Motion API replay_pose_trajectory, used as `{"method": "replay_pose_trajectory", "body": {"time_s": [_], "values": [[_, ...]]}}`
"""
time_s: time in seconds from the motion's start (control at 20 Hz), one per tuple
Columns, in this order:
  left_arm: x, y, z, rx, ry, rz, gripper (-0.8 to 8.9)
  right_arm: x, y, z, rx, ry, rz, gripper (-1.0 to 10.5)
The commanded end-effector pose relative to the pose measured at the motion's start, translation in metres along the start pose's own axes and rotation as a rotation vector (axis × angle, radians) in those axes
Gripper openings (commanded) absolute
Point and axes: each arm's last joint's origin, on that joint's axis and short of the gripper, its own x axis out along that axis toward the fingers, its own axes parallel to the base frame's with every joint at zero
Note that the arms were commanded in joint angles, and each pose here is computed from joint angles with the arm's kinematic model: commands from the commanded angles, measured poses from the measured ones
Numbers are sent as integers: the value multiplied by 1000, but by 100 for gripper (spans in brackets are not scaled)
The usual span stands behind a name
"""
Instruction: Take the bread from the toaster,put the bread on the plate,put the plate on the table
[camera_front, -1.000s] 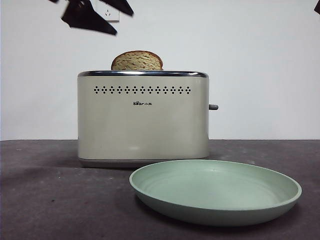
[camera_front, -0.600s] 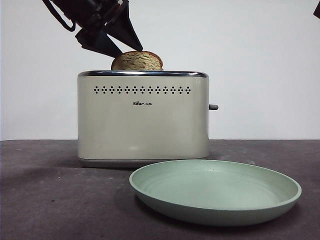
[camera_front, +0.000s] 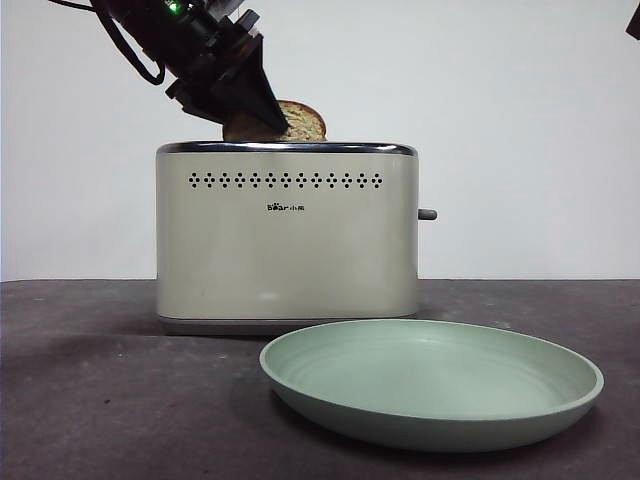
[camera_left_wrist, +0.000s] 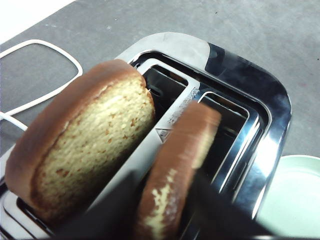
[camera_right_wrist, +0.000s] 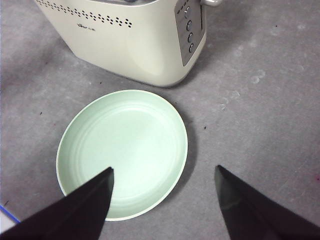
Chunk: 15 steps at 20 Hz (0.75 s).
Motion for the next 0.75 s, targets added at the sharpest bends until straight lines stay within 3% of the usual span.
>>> {"method": "replay_pose_trajectory", "body": {"time_s": [0.05,0.45,0.75], "values": [[2,2,7,11,-17,4,4,-3,2,5,-2,-17,3,327],[-28,-3,34,35,-110,36,4,-3,2,5,-2,-17,4,327],[-81,-20,61,53,-217,67,4,-1,1,6,2,-9,5,327]]}}
